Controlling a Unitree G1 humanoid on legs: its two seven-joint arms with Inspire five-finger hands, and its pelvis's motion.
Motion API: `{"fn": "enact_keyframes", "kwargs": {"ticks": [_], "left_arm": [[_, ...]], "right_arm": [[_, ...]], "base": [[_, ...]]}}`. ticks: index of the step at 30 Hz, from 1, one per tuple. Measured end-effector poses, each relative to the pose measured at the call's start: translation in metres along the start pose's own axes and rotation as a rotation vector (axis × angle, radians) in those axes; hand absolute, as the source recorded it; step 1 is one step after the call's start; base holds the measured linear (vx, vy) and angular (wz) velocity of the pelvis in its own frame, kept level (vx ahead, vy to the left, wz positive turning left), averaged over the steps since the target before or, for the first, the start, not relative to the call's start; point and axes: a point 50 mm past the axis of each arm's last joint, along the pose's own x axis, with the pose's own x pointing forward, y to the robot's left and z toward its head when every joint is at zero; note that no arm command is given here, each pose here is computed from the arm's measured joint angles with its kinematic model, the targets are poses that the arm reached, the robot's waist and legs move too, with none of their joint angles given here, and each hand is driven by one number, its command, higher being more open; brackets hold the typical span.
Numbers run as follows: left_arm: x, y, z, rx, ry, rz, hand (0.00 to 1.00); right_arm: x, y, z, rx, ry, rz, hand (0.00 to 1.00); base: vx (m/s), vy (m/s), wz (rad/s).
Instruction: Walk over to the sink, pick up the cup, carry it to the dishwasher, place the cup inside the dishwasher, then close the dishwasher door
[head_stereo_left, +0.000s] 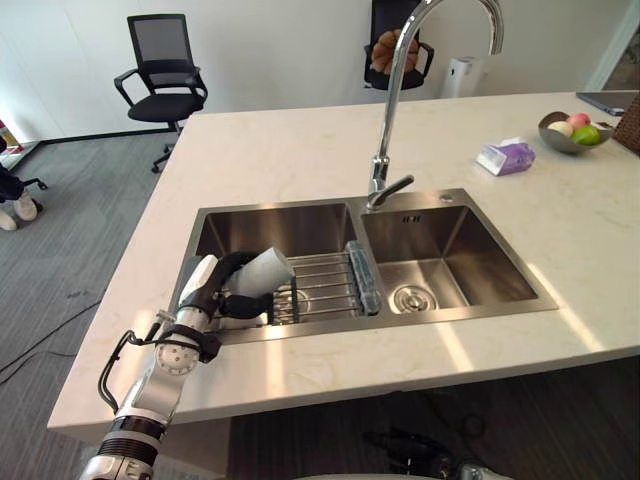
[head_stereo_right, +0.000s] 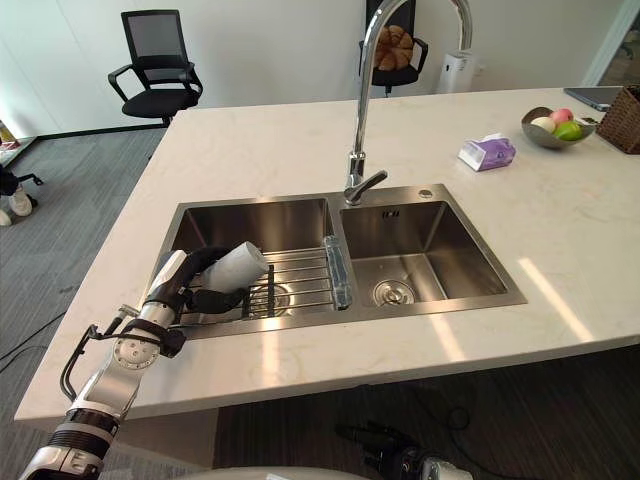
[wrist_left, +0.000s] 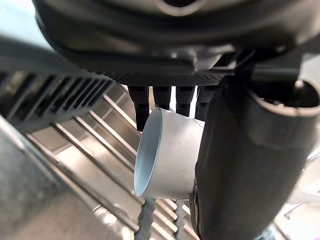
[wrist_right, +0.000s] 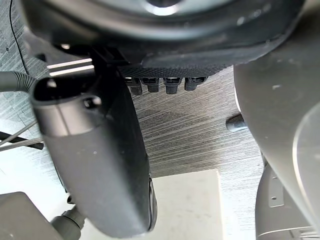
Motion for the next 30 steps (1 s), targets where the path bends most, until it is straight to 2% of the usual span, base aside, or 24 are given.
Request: {"fn": "enact_keyframes", "kwargs": {"ticks": [5, 8, 12, 17, 21, 27, 30], "left_arm": [[-0.001, 0.014, 0.014, -0.080, -0.075, 0.074, 0.00], [-0.006, 0.029, 0.022, -0.256, -0.126, 0.156, 0.00], [-0.028, 0.054, 0.041, -0.555, -0.276, 0.383, 0.00], [-0.053, 0.068, 0.056, -0.700, -0.419, 0.556, 0.00], [-0.066, 0.066, 0.051, -0.759, -0.412, 0.631, 0.00], [-0.073, 0.060, 0.044, -0.783, -0.368, 0.694, 0.00], [-0.079, 0.064, 0.052, -0.781, -0.408, 0.723, 0.00]], "right_arm": [[-0.001, -0.001, -0.003, 0.000, -0.003, -0.002, 1.00], [-0.001, -0.002, -0.005, 0.002, -0.012, -0.002, 1.00], [-0.002, -0.004, -0.011, 0.096, -0.030, -0.024, 1.00], [-0.003, -0.008, -0.020, 0.133, -0.012, -0.051, 1.00], [-0.002, -0.007, -0.022, 0.163, -0.006, -0.076, 1.00], [-0.003, -0.008, -0.026, 0.195, -0.004, -0.088, 1.00], [-0.002, -0.008, -0.028, 0.200, -0.001, -0.096, 1.00]], "base": [[-0.06, -0.034, 0.00], [-0.06, -0.035, 0.03], [-0.02, -0.031, 0.13], [-0.04, -0.031, 0.12], [-0.07, -0.021, 0.05], [-0.07, -0.023, 0.10], [-0.01, -0.016, 0.07]]}}
